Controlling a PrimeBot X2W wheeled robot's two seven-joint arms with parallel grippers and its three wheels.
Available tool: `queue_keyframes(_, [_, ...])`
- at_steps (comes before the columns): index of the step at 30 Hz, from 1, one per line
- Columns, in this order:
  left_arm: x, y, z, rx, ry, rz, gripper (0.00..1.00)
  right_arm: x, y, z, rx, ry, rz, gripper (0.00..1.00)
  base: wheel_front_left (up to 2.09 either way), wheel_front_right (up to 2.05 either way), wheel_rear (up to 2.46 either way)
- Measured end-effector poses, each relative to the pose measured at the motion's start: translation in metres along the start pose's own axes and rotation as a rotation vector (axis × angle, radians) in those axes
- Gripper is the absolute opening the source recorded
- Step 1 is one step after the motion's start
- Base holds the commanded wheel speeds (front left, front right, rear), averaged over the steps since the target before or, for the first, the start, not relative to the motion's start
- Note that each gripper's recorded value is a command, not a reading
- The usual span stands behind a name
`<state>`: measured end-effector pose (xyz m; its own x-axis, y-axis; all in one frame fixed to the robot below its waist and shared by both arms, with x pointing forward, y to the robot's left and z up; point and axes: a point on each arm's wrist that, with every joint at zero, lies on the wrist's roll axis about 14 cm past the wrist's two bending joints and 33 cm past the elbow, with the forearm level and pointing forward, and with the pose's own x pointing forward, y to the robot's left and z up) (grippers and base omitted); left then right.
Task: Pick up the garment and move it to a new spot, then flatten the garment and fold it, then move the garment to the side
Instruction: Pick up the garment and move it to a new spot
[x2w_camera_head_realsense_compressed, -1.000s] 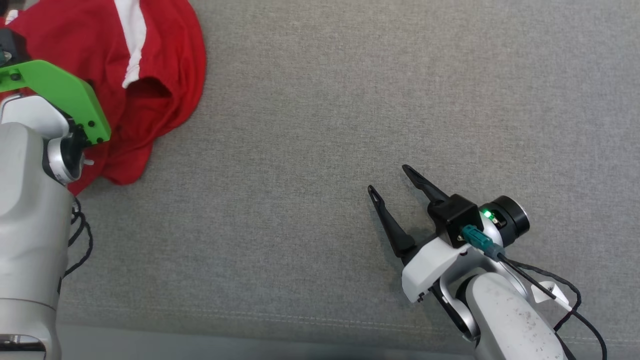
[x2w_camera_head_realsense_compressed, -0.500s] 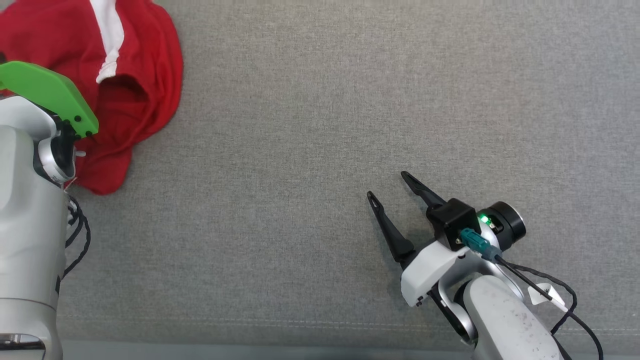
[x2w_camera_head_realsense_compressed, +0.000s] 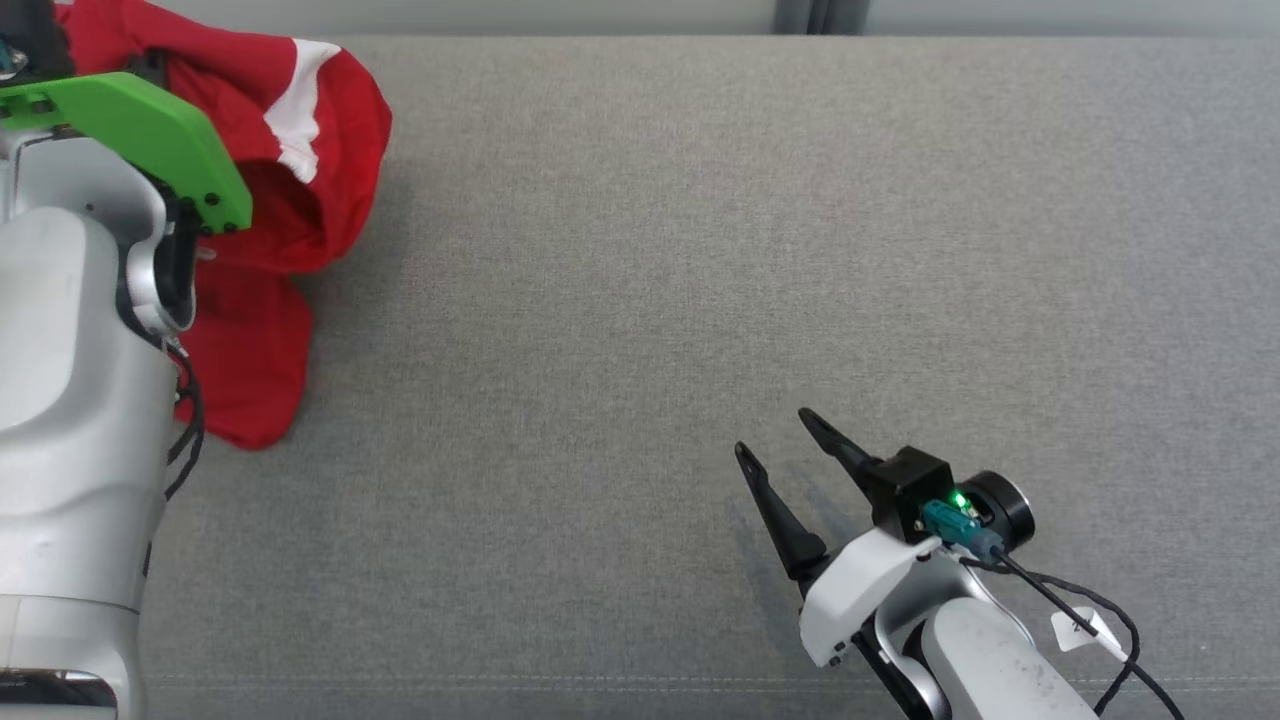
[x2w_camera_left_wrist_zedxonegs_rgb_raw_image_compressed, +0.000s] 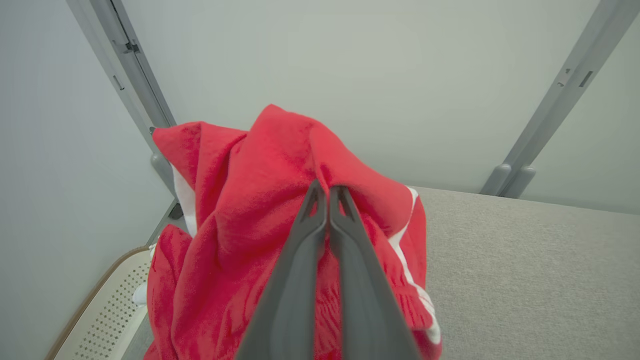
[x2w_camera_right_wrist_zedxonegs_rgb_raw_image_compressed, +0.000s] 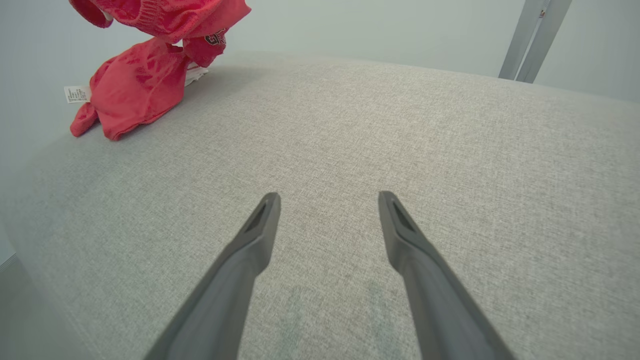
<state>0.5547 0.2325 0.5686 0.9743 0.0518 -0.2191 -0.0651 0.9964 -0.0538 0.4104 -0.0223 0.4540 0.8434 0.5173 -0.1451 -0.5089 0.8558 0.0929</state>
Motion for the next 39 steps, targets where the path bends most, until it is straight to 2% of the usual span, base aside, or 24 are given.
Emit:
queue_keyframes(4, [-0.017,-0.049,0.036,0.041,-0.088,-0.131,0.0,-0.018,-0.004,0.007,0.004,-0.021,-0.037,1.0,0.0,0.0,0.0])
queue_keyframes(6, [-0.026,-0.079,0.049,0.026,-0.128,-0.211,0.0,-0.028,-0.008,0.01,0.006,-0.031,-0.063,1.0,0.0,0.0,0.0])
queue_keyframes(9, [-0.04,-0.13,0.053,0.036,-0.154,-0.339,0.0,-0.045,-0.018,0.012,0.012,-0.041,-0.113,1.0,0.0,0.0,0.0])
queue_keyframes(10, [-0.05,-0.163,0.055,0.049,-0.171,-0.425,0.0,-0.055,-0.026,0.015,0.01,-0.053,-0.149,1.0,0.0,0.0,0.0])
queue_keyframes(15, [-0.076,-0.246,0.051,0.095,-0.207,-0.638,0.0,-0.079,-0.046,0.021,0.009,-0.076,-0.237,1.0,0.0,0.0,0.0])
queue_keyframes(18, [-0.093,-0.291,0.043,0.152,-0.226,-0.764,0.0,-0.091,-0.057,0.026,0.008,-0.094,-0.283,1.0,0.0,0.0,0.0])
queue_keyframes(23, [-0.113,-0.351,0.022,0.316,-0.255,-0.944,0.0,-0.106,-0.076,0.033,0.014,-0.124,-0.354,1.0,0.0,0.0,0.0])
queue_keyframes(26, [-0.112,-0.369,0.005,0.406,-0.252,-1.002,0.0,-0.111,-0.086,0.029,0.026,-0.123,-0.389,1.0,0.0,0.0,0.0])
queue_keyframes(29, [-0.096,-0.371,-0.024,0.508,-0.202,-1.012,0.0,-0.112,-0.096,0.024,0.035,-0.113,-0.415,1.0,0.0,0.0,0.0])
queue_keyframes(34, [-0.061,-0.351,-0.074,0.629,-0.082,-0.977,0.0,-0.11,-0.109,0.008,0.055,-0.076,-0.444,1.0,0.0,0.0,0.0])
queue_keyframes(39, [-0.039,-0.321,-0.108,0.683,0.022,-0.92,0.0,-0.103,-0.109,0.0,0.061,-0.055,-0.432,1.0,0.0,0.0,0.0])
